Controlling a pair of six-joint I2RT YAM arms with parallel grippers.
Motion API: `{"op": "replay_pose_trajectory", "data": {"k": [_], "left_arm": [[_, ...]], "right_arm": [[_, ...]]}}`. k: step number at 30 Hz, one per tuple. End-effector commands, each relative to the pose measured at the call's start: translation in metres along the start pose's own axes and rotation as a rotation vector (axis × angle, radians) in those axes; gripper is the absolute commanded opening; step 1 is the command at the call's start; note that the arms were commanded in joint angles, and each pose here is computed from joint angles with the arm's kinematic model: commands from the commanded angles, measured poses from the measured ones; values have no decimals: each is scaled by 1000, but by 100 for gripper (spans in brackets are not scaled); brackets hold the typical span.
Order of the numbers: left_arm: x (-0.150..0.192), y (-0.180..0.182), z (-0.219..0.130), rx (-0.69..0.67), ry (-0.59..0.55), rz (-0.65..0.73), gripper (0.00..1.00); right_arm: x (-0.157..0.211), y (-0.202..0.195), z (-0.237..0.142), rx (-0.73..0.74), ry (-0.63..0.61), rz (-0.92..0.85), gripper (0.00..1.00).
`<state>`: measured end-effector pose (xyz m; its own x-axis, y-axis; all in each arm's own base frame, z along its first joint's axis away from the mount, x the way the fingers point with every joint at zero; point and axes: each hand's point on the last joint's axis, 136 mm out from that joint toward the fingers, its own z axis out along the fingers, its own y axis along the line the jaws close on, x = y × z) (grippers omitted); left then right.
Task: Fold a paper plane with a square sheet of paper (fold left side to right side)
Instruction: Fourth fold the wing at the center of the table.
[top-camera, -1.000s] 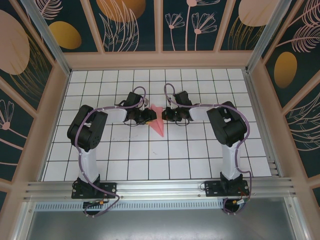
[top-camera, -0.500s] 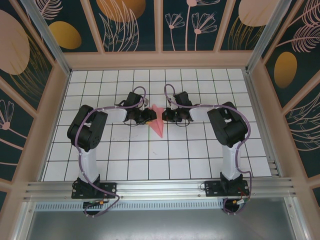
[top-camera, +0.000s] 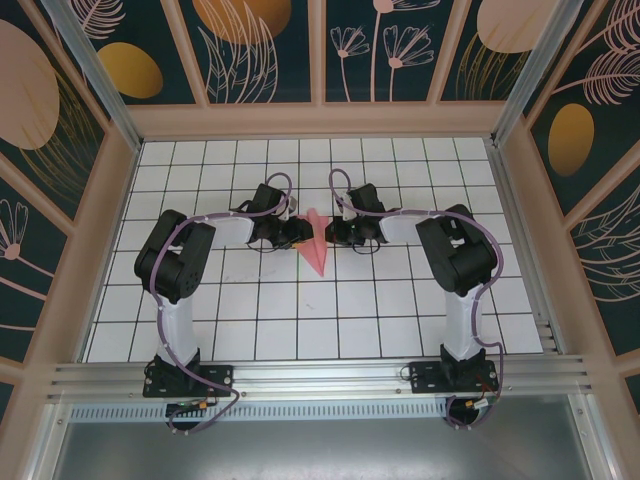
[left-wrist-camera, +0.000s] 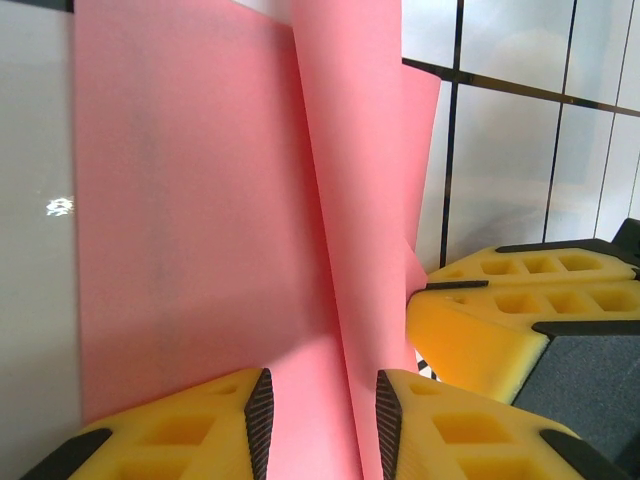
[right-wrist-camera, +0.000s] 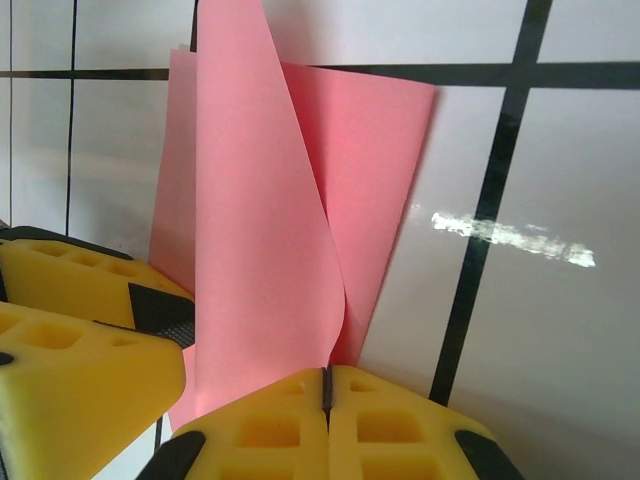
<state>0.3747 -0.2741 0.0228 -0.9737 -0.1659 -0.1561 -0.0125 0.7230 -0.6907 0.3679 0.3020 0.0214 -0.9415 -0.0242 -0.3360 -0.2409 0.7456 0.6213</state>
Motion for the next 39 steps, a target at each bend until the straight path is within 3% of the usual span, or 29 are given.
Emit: {"op": "replay_pose_trajectory", "data": {"k": [1,16,28,39], "left_arm": [[9,34,10,-114,18,-17,37],[4,20,3,-85,7,5,39],[-19,-30,-35,-25,-54,96,42],[-12,-52,-12,116,23,90,37]], "right_arm": [[8,0,-6,28,16,13,8],[14,-19,11,82,59,18,7],[24,-28,12,108,85,28,7],[24,-27,12,105,85,27,7]]}}
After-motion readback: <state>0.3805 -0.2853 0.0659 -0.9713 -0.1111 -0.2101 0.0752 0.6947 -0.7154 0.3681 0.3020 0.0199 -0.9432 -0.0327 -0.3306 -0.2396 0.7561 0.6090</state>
